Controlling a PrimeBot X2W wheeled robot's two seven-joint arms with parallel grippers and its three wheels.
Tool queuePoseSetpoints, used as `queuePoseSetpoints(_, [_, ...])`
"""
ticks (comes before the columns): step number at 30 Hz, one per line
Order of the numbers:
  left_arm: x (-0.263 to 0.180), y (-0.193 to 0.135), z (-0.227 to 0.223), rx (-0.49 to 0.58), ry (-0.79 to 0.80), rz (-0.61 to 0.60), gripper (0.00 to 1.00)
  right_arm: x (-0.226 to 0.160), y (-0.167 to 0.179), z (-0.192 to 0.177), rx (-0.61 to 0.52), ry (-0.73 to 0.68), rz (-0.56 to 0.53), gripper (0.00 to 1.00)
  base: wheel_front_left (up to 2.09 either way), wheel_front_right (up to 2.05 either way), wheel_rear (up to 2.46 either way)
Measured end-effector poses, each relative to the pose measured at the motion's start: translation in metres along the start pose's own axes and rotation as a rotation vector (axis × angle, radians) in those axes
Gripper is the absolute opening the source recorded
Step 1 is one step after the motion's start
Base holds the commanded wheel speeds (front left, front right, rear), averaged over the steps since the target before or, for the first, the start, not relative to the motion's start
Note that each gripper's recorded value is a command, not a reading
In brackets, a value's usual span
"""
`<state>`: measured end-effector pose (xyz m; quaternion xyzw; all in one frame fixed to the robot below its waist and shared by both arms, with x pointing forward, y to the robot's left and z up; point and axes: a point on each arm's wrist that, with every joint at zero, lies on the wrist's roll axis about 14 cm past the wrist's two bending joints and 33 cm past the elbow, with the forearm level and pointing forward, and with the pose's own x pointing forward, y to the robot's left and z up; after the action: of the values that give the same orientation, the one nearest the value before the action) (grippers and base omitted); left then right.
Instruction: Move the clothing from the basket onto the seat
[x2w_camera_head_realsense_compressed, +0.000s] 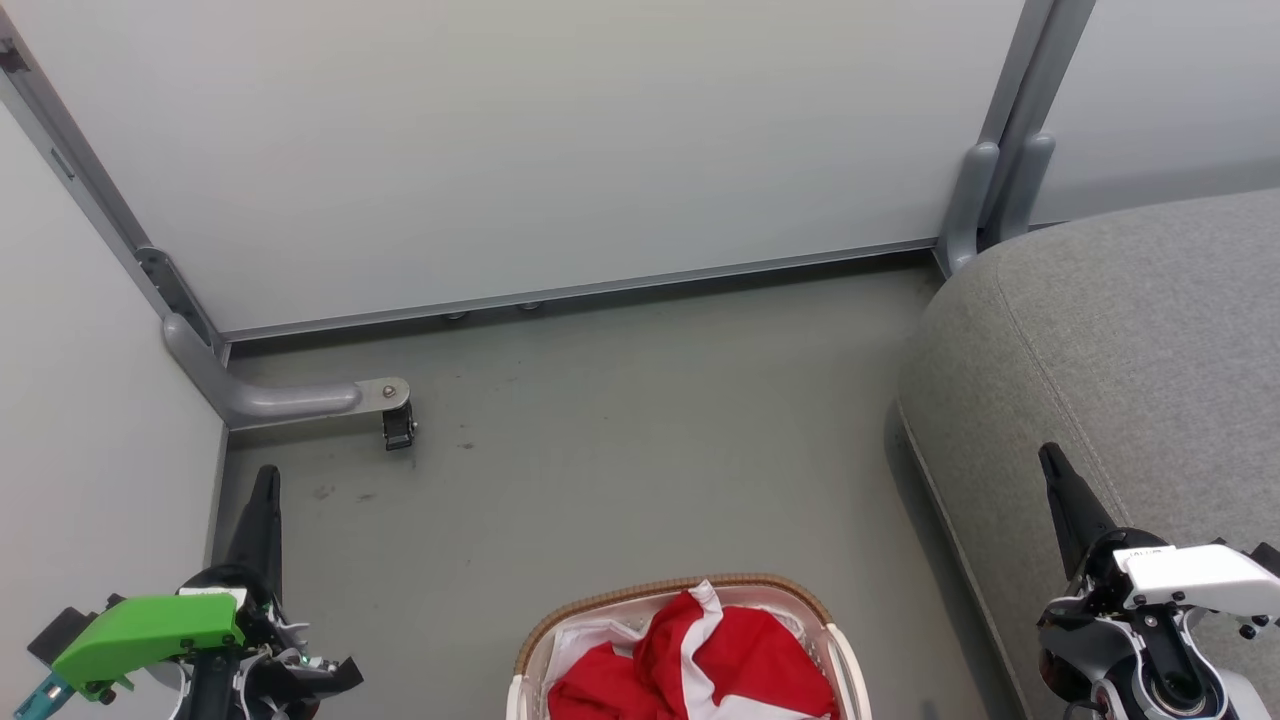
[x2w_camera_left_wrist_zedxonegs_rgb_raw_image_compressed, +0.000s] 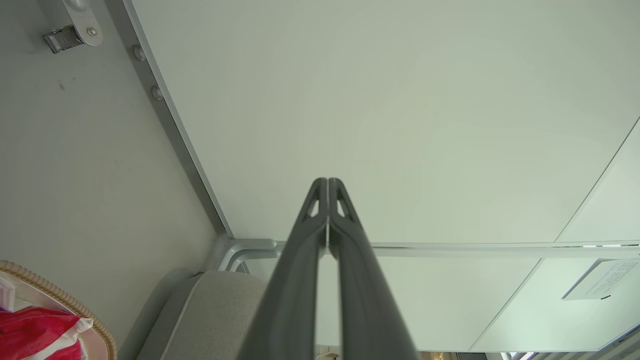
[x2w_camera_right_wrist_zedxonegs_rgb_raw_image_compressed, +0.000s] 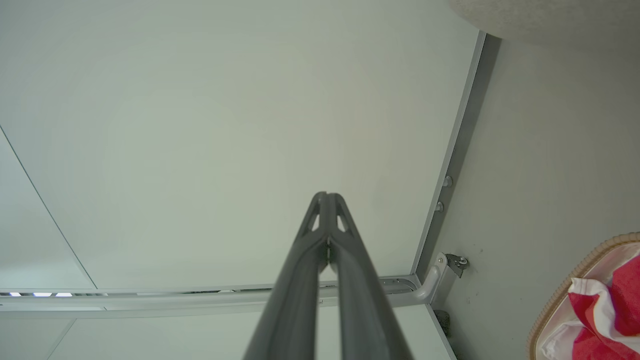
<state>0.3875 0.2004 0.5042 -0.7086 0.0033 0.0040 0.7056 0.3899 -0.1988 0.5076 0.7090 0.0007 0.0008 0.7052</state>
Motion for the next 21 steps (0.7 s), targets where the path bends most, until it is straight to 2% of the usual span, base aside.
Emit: queuePoseSetpoints(21, [0.0000, 0.0000, 0.0000, 0.000, 0.000, 0.000, 0.00, 0.0000, 0.0000, 0.0000, 0.000, 0.000, 0.000, 0.00, 0.00, 0.00, 0.00])
